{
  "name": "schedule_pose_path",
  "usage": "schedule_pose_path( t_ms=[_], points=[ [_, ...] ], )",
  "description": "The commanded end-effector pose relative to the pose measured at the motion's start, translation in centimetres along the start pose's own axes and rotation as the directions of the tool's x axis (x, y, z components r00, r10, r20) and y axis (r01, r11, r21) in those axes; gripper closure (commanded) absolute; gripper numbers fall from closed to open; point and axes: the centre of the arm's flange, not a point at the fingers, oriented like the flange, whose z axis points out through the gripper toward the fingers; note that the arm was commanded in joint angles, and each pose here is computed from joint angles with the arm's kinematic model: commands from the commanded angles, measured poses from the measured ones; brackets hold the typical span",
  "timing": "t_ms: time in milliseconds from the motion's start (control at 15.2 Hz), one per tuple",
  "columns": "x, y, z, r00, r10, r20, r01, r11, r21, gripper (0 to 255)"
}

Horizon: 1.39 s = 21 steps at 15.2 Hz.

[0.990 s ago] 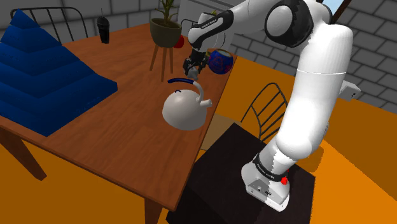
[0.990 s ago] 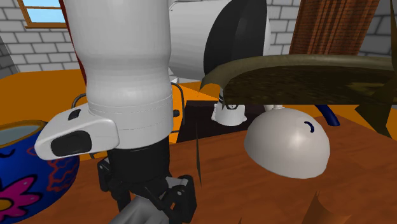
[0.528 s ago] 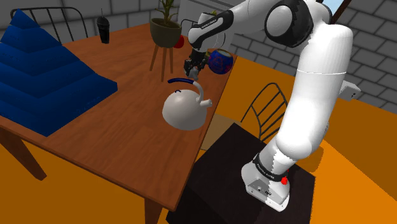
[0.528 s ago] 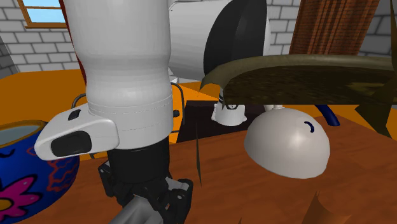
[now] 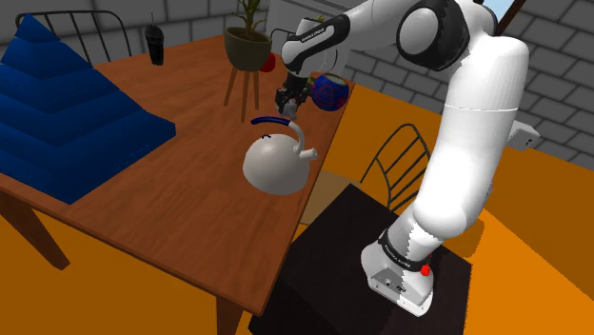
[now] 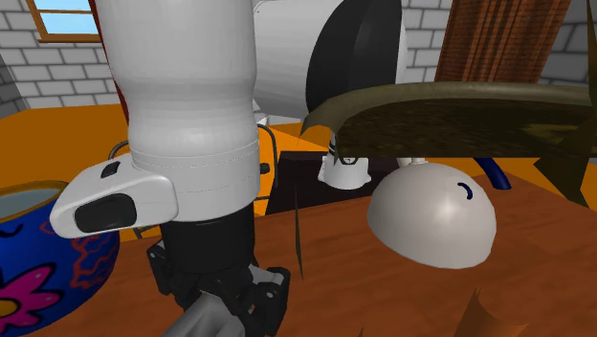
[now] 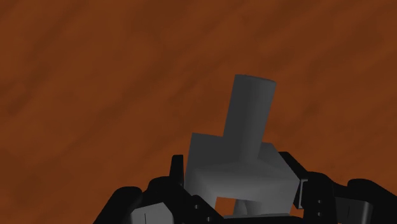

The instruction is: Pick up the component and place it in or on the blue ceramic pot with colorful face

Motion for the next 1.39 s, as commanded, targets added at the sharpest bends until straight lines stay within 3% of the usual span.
schedule_pose_path(
  t_ms=[0, 1320],
  points=[
    [0.1, 0.0, -0.8, 1.000, 0.000, -0.001, 0.000, 1.000, 0.000, 255],
    [0.8, 0.1, -11.3, 1.000, 0.000, -0.001, 0.000, 1.000, 0.000, 255]
  ],
)
